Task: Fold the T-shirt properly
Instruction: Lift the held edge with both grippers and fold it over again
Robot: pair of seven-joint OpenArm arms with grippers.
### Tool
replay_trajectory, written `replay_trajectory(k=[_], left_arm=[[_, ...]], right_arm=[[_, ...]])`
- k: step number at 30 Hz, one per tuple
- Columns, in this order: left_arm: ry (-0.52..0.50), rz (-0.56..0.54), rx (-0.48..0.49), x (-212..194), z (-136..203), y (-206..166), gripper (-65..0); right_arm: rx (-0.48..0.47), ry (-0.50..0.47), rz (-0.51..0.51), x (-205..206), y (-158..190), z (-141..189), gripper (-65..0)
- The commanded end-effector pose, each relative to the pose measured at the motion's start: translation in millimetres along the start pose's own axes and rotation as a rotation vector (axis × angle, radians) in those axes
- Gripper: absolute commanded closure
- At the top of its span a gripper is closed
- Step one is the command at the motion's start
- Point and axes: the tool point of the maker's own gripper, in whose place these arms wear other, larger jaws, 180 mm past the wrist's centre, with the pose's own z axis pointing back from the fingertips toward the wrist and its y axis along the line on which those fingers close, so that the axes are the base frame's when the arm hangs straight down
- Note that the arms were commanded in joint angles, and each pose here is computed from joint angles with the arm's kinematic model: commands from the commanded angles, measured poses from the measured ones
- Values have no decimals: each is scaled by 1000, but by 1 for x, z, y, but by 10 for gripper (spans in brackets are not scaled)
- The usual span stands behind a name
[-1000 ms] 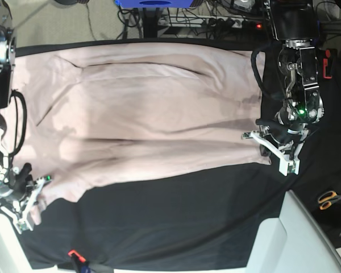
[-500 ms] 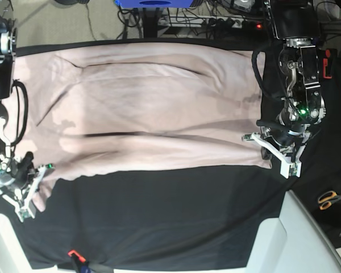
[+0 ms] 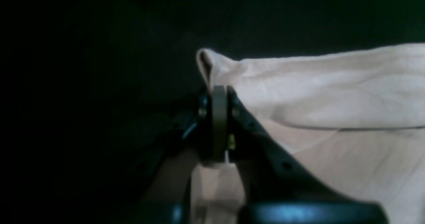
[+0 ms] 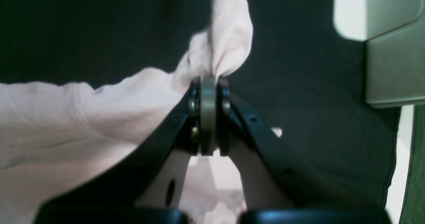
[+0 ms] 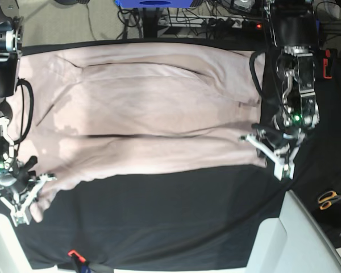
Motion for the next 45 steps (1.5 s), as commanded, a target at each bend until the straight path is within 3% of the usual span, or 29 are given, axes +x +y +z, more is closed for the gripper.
replay_trajectory(k=[1,9,12,22,30,35,42,45], left_arm=[[-54,-1,3,18,3,3,0],[-87,1,1,36,0,2,0],[-40,18,4,23,-10,5,0],[-82,-19,-49,16,-28,-19,0],[-109,-40,-64,17,-13,-26,0],[-33,-55,-71,-9,-2,-30,0],[-24,-82,-89,-30,19,-38,0],[45,-133,-124,-55,22,-50,0]], right_arm=[[-25,-58,-3,21,-13,2,0],[-10,-63,-34,-8,-10,-8,0],[-27,-80,-58,-13,-17,-5,0],[-51,-82,-84,-21,-30,0,0],[-42,-27,-68,-48,-22,7,0],[-38,60,-48,-67,-16,17,0],[-29,132,-12,-88,-2,38,0],[-22,175,-5,-100,2,45,0]])
